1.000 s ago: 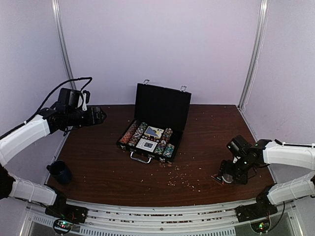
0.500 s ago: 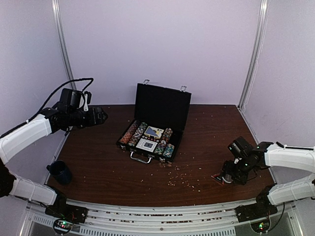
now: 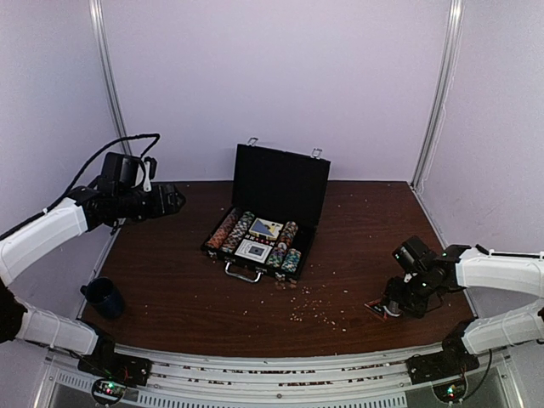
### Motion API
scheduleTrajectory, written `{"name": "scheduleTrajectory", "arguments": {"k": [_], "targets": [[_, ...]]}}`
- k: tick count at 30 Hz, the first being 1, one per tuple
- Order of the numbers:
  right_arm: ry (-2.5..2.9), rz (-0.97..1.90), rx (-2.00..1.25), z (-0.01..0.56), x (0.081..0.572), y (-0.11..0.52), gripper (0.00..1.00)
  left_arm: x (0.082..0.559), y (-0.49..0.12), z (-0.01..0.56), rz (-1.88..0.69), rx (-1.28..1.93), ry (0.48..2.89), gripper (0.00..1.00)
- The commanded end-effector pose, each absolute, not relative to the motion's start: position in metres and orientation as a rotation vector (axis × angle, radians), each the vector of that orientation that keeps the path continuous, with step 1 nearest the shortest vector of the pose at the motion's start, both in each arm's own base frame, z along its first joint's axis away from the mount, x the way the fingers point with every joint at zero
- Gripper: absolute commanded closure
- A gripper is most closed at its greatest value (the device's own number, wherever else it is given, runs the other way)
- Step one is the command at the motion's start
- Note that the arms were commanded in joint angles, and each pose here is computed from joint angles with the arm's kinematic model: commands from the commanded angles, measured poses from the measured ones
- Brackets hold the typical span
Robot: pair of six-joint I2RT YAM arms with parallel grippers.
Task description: Pack up texas hold em set
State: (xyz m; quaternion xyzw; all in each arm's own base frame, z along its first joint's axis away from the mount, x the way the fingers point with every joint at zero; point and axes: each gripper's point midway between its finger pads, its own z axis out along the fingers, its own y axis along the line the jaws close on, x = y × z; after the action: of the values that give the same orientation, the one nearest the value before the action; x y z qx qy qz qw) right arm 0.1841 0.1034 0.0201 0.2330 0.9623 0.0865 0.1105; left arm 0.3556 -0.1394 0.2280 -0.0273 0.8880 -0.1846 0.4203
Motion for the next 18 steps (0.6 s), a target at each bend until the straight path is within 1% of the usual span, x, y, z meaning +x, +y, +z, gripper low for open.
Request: {"name": "scheduleTrajectory", "arguments": {"k": [1,12,18], "targets": [[2.841,0.169,0.672,0.008,0.179,0.093,0.31,0.355,-0.141,0.242,-0.499,-0.067,2.167,0.1],[2.825,0.153,0.639,0.011,0.186,0.092,0.39,0.354,-0.14,0.246,-0.498,-0.071,2.159,0.1],[2.794,0.137,0.604,0.024,0.194,0.091,0.44,0.353,-0.139,0.247,-0.491,-0.072,2.16,0.09]]}}
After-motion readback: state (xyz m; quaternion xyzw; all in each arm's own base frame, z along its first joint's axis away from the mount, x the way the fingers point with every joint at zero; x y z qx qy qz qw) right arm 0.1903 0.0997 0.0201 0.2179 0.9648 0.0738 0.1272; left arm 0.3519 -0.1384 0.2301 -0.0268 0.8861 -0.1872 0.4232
